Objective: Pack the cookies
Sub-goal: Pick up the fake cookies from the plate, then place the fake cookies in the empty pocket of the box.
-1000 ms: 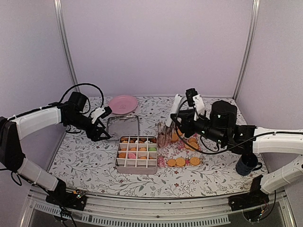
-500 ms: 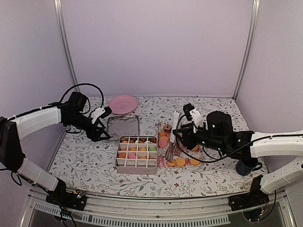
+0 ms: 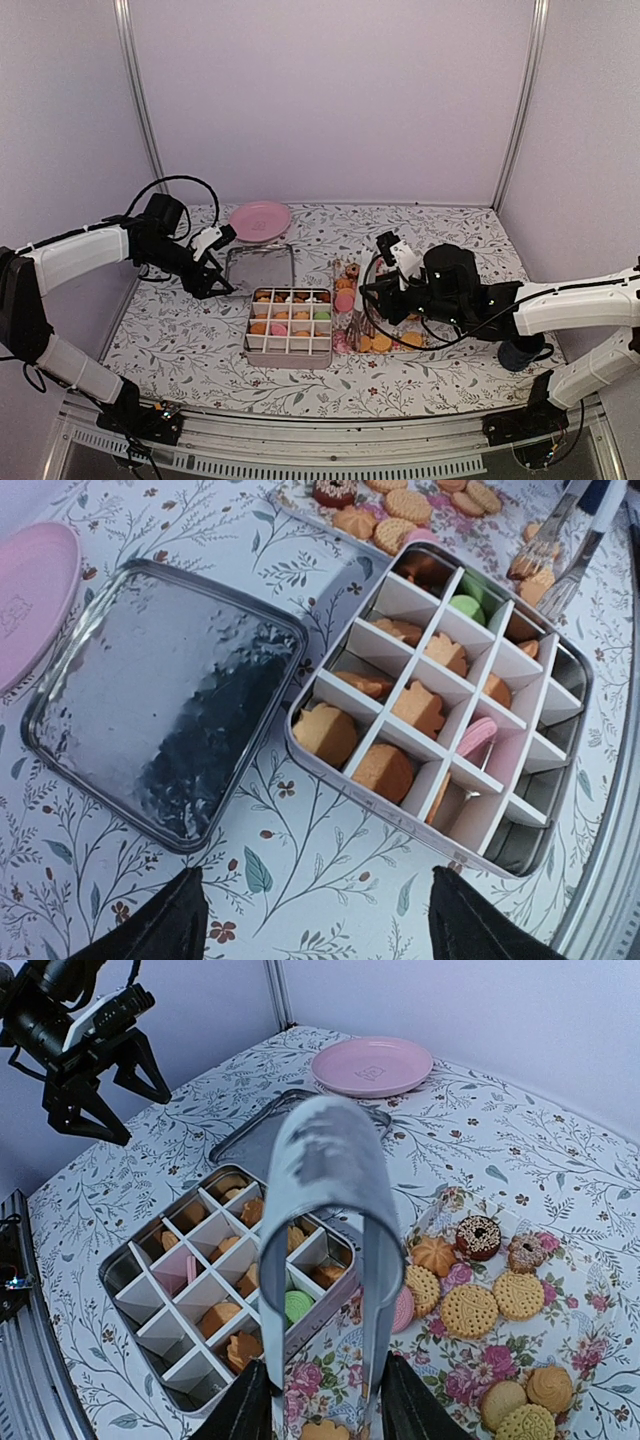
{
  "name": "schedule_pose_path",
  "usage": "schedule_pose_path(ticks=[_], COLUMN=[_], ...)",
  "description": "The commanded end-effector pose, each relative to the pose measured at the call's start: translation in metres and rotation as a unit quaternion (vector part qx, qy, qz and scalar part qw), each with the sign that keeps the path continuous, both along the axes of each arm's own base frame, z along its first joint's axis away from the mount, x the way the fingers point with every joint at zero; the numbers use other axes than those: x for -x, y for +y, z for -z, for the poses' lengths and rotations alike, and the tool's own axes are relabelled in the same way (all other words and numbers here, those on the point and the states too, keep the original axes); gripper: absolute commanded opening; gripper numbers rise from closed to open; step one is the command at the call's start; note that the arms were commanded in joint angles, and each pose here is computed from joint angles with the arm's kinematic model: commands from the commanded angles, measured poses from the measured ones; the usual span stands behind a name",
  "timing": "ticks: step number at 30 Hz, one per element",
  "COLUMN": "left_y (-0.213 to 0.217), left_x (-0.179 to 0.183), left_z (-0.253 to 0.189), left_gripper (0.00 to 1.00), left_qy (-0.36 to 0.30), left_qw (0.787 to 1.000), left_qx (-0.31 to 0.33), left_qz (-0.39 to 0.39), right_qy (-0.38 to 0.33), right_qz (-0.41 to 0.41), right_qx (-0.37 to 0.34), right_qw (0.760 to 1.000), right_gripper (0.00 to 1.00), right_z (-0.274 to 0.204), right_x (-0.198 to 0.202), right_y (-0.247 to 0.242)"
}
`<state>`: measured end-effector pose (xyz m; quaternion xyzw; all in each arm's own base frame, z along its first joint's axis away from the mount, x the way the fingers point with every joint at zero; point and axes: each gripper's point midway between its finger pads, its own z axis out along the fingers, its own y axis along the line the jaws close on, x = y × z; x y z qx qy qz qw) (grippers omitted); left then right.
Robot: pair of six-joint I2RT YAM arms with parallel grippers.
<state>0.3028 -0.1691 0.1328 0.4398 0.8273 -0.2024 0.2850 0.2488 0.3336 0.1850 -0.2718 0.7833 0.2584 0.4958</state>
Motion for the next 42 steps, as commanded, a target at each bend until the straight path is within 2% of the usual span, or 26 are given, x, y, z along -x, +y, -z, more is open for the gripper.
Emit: schedule_pose_path(ticks=[1, 4, 7, 17, 31, 36, 42], left_y=[0.0, 0.001, 0.001, 0.0, 0.003, 0.01, 0.022], left_x=[-0.003, -0.005, -0.005, -0.007, -0.006, -0.008, -0.013], left_z=[-0.01, -0.012, -0.012, -0.016, -0.009, -0.004, 0.004], left_gripper=[0.76, 0.76, 0.76, 0.76, 0.76, 0.76, 0.76], left_qy=[-0.006, -0.009, -0.009, -0.01, -0.002, 0.008, 0.018], left_qw=[1.0, 1.0, 1.0, 1.0, 1.0, 1.0, 0.999], left_qx=[0.009, 0.008, 0.007, 0.009, 0.005, 0.006, 0.002], left_qz=[0.0, -0.001, -0.001, -0.003, -0.008, -0.021, -0.037], right_qy=[-0.02, -0.022, -0.023, -0.051, -0.1, -0.115, -0.118], right_qz=[-0.001, -0.003, -0.006, 0.004, -0.036, -0.088, -0.158], right_qx=[-0.001, 0.011, 0.018, -0.016, -0.108, -0.125, -0.122], right_qw=[1.0, 1.0, 1.0, 0.999, 0.988, 0.982, 0.973], right_gripper=[0.38, 0.37, 0.32, 0.0, 0.0, 0.0, 0.0], right_z=[0.0, 0.007, 0.01, -0.035, -0.137, -0.154, -0.145], right_x=[-0.002, 0.0, 0.004, 0.008, 0.017, 0.027, 0.037], right_y=[0.002, 0.003, 0.004, 0.0, 0.018, 0.061, 0.129])
